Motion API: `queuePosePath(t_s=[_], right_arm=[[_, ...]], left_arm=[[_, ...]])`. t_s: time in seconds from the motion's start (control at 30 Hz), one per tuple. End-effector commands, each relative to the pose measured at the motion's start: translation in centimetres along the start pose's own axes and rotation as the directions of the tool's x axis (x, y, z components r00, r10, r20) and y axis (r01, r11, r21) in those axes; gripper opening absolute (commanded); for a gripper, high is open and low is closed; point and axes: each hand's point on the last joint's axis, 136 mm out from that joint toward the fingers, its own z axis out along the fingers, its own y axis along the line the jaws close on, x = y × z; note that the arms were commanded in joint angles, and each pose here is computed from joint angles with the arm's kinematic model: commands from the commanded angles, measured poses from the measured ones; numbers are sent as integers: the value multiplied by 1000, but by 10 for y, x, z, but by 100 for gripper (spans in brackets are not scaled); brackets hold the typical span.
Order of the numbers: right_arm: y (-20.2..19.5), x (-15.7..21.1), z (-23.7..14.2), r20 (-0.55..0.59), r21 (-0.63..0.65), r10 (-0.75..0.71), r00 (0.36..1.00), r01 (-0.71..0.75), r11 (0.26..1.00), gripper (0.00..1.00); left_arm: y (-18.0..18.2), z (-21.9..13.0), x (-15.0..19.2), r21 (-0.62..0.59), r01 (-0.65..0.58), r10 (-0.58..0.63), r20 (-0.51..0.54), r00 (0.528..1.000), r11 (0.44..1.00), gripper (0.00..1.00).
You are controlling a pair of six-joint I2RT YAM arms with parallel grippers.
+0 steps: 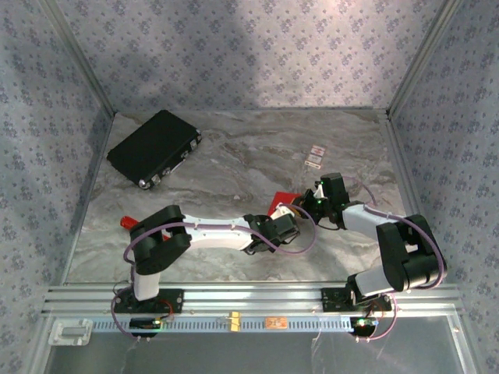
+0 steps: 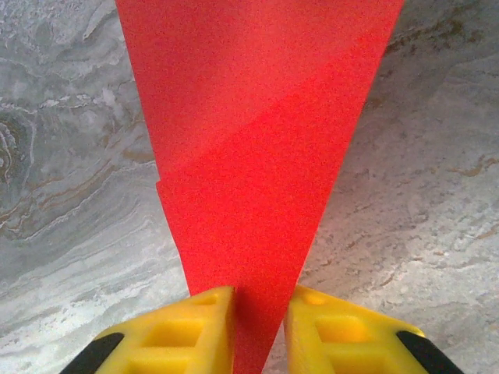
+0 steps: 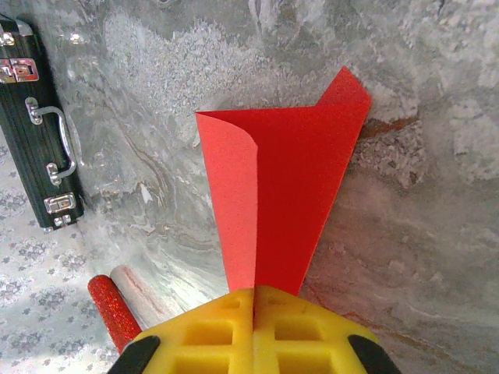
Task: Fold a paper plane with a square sheet of paper (pick it up from the middle)
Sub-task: Fold the wing for the fifth time at the center of the table.
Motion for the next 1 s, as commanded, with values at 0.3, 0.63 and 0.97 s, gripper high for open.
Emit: queuePosePath(t_s=[0.3, 0.63, 0.97], right_arm=[[0, 1, -2, 1, -8, 9, 1000, -9, 1000, 4], [2, 0, -2, 3, -14, 11, 1000, -11, 1000, 3], [-4, 4, -2, -6, -1, 4, 1000, -4, 1000, 4]], left_arm=[[1, 6, 5, -32, -22, 22, -22, 1000, 999, 24], [3, 6, 5, -29, -1, 1, -18, 1000, 1000, 16], [4, 6, 1, 20, 43, -42, -13, 999, 999, 13]])
